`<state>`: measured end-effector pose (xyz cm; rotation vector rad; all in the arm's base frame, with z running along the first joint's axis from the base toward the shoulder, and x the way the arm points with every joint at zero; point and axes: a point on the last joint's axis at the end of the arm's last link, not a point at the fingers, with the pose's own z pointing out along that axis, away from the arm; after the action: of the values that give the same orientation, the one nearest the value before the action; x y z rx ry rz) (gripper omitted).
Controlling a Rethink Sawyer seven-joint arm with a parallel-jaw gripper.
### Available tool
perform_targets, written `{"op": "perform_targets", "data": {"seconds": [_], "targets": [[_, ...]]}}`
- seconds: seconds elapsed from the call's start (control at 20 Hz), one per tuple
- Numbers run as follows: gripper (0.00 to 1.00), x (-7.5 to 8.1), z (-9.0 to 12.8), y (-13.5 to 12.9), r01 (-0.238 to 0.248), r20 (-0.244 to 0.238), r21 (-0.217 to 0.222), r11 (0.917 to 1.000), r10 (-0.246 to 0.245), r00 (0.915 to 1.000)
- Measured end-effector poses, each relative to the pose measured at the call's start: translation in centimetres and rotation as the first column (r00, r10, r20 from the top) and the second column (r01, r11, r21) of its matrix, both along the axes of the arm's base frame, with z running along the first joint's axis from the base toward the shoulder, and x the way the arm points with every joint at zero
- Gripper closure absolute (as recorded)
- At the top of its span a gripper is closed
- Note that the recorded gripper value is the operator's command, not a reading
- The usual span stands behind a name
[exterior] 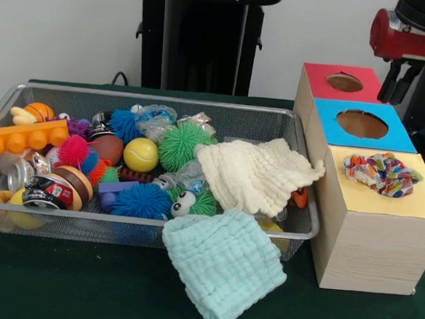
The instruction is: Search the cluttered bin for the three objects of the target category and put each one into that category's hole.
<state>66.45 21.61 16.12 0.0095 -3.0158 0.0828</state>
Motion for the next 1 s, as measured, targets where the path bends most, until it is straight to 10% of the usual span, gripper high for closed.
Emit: {"op": "perform_targets", "data": {"seconds": [1.0], "targets": [[1.0,4.7,3.1,-5.3,0.087,0.063,0.004,0.9962,-0.087,0.9942]]}}
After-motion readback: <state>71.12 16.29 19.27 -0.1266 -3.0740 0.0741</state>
